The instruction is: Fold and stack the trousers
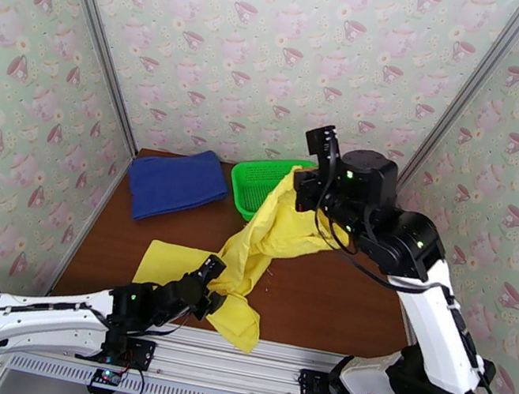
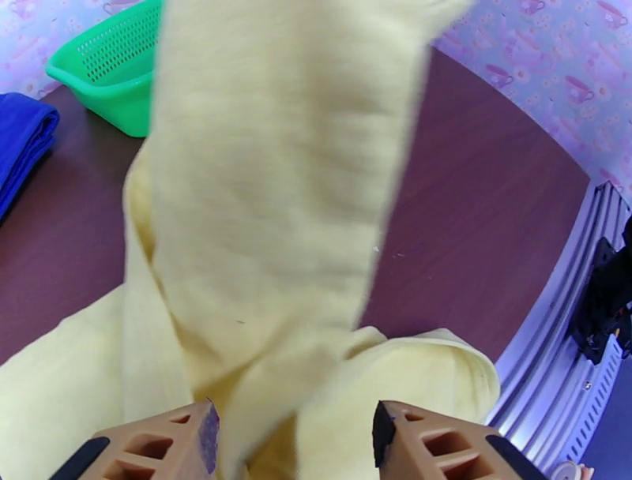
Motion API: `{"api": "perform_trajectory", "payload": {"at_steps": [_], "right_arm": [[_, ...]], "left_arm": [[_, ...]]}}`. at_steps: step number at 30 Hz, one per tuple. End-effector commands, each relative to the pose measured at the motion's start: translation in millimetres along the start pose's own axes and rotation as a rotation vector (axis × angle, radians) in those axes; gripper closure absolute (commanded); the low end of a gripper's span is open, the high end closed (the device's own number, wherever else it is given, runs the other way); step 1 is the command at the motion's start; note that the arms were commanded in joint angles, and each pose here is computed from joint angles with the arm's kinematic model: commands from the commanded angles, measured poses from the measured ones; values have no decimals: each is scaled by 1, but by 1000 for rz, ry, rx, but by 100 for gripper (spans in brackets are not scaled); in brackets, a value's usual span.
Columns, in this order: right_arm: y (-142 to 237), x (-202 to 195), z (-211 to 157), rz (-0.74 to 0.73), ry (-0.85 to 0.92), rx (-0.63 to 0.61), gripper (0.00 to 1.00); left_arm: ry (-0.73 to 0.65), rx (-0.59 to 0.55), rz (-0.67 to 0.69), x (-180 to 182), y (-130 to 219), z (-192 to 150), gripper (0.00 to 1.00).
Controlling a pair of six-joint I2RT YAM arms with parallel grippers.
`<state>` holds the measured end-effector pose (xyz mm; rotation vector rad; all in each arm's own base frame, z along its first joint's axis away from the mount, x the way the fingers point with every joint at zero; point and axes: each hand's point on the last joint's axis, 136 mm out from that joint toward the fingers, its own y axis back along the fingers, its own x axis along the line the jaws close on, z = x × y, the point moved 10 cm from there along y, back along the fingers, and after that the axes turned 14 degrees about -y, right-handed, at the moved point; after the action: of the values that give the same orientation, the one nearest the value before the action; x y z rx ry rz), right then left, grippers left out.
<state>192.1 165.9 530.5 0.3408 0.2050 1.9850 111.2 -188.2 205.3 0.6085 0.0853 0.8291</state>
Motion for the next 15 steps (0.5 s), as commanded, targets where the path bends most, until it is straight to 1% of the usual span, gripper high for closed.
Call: {"api": "perform_trajectory", "payload": {"at_steps": [1, 3, 5, 8, 10, 12, 15], "right_arm": [[18, -13, 4, -89, 9, -83, 100], [23, -15, 3, -100, 7, -96, 100], [28, -18, 5, -121, 6, -109, 100], [35, -25, 11, -203, 14, -139, 100], [39, -29, 17, -266, 24, -163, 100], [42, -32, 23, -310, 34, -181, 100], [46, -32, 29, -327, 43, -197, 100]], "left_arm": [[-54, -121, -47, 1, 7, 14, 43], [-95, -185, -105, -2, 11, 18, 42], [-144, -200, -115, -2, 13, 19, 42], [-194, -120, -97, 0, 13, 15, 46], [-203, -76, -126, -3, 12, 10, 47], [-206, -59, -165, -8, 11, 4, 47], [-217, -46, -144, -12, 7, -5, 46]]}}
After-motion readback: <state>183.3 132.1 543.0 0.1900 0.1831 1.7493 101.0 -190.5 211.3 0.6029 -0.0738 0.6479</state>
